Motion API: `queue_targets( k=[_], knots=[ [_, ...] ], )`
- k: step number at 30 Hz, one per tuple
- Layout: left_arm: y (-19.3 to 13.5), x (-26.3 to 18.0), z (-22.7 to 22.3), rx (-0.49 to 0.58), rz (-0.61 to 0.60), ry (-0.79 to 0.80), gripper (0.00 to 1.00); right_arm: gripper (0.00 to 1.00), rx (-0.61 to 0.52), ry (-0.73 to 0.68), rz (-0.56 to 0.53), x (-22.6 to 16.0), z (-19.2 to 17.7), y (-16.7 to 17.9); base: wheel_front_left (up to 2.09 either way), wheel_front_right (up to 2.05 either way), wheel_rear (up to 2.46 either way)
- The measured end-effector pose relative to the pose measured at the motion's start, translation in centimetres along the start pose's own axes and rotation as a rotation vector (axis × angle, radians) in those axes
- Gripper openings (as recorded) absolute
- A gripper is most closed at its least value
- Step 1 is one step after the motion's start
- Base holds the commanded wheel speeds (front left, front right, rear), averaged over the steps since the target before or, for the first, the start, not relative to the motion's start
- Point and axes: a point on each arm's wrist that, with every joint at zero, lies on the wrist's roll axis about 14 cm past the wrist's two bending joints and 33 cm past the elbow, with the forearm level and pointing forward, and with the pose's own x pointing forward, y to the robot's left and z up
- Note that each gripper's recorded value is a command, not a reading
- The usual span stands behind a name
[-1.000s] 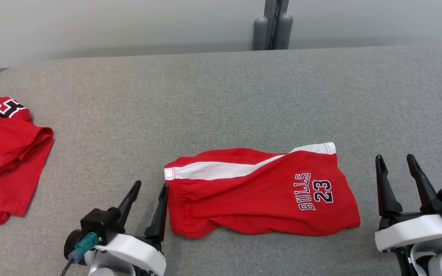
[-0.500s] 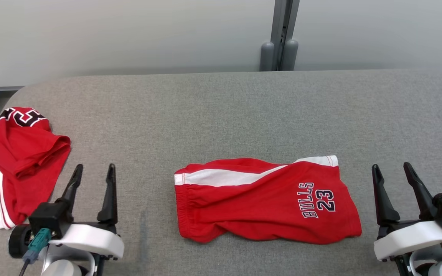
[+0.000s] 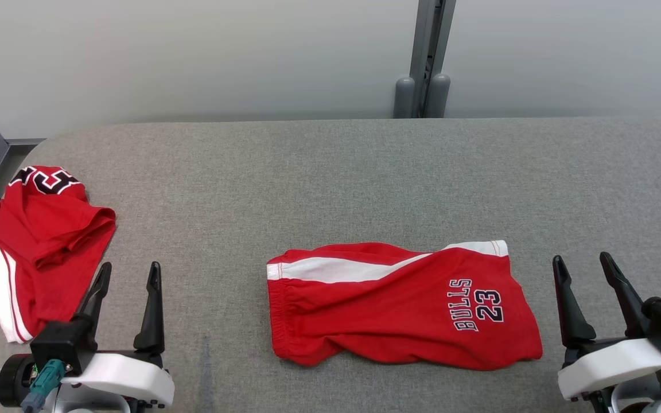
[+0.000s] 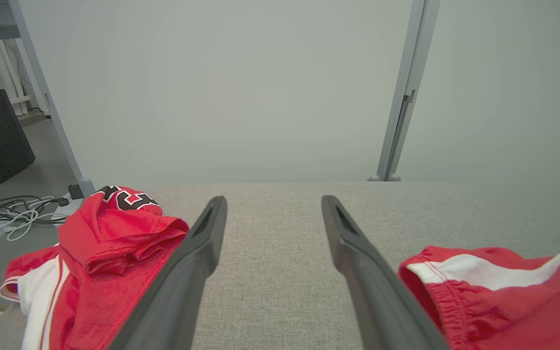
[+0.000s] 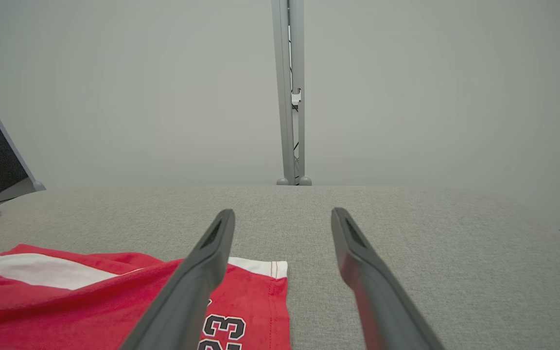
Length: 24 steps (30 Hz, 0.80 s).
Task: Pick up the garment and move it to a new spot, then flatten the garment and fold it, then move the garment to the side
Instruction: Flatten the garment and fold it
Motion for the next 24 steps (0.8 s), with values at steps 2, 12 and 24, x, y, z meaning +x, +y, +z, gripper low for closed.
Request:
queue_targets(
  k=[2, 12, 24],
  knots=[
    [-0.1, -0.2, -0.2, -0.001, 0.000, 0.009, 1.00, 1.00, 0.001, -0.001, 0.002, 0.0, 0.0, 0.1, 0.00, 0.00, 0.00],
    [-1.8, 0.5, -0.3, -0.008, -0.065, 0.044, 1.00, 1.00, 0.006, 0.005, 0.005, 0.3, -0.2, 0.2, 0.00, 0.00, 0.00],
    [-10.3, 3.5, -3.1, -0.055, -0.354, 0.293, 1.00, 1.00, 0.020, 0.029, 0.003, 1.0, -1.3, 0.0, 0.00, 0.00, 0.00]
  ],
)
